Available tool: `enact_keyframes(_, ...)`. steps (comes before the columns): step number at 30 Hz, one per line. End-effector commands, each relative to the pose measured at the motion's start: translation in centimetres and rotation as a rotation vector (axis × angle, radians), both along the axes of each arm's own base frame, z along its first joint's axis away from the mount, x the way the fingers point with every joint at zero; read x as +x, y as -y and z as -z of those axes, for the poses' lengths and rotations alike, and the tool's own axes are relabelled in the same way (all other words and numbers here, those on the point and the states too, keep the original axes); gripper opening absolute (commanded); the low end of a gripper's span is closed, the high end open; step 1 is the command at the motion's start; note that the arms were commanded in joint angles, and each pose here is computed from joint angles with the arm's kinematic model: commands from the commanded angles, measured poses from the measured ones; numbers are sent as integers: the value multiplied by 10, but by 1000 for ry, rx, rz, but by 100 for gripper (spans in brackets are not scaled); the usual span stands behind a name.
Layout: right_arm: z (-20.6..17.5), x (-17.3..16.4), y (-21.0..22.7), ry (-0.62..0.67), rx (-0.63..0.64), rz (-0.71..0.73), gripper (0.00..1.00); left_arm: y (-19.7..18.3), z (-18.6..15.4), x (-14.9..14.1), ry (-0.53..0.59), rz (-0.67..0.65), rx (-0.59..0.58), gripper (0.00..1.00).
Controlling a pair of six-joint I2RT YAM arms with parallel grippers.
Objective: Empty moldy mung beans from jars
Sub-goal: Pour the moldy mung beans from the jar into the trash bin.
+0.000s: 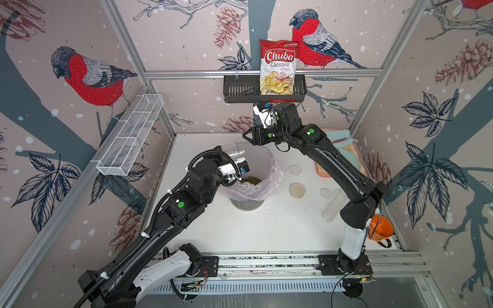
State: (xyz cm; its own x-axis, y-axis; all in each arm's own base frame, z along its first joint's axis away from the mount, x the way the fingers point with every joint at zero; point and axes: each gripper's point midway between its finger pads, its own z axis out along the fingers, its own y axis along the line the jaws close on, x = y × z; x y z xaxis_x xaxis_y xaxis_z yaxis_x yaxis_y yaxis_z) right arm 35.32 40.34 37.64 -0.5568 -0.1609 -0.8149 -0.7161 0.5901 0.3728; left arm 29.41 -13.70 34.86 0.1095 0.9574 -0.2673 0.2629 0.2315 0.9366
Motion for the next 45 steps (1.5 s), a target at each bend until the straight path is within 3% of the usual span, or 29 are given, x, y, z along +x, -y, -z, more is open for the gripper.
enact_keyframes(1,-6,0,5,40,-11,13,65,-3,-31,3,130,-26,0,0)
enact_keyframes(16,-11,-8,11,50,-10,-29,65,7,-40,4,258,20,115,0)
enact_keyframes(32,-18,-12,12,67,6,-40,65,6,-41,4,237,46,296,0)
enact_keyframes(45,-24,-16,18,76,15,-33,65,2,-48,5,226,50,370,0)
